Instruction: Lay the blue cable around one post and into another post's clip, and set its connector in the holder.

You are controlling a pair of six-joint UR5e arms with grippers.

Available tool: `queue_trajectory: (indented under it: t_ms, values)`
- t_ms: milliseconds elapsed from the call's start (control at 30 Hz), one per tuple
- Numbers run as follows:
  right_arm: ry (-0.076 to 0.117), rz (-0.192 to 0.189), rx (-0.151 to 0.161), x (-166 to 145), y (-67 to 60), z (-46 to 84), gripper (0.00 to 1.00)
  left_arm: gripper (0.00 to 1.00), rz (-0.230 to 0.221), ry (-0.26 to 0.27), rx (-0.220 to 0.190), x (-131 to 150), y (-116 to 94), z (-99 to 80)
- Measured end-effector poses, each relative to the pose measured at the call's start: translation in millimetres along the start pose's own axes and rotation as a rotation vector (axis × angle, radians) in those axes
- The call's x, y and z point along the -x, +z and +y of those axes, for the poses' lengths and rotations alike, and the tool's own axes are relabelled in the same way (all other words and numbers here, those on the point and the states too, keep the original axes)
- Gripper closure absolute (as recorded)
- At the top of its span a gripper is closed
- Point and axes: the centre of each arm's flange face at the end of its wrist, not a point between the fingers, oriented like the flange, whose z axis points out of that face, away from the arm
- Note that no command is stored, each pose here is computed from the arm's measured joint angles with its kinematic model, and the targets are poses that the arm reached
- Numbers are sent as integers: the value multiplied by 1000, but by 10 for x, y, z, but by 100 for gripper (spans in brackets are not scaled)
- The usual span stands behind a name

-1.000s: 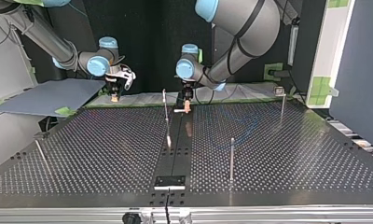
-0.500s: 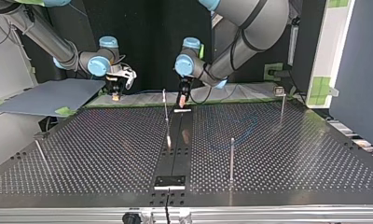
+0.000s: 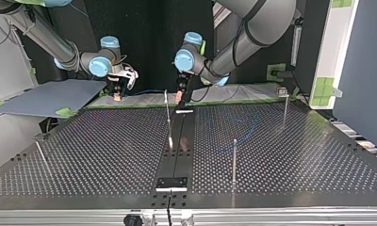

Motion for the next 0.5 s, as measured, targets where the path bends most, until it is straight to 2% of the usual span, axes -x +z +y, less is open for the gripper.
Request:
queue_trajectory:
  t_ms: [500]
  values:
    - [1,2,0,5,7,7,77,0,-3,44,-80,286,-465,-39]
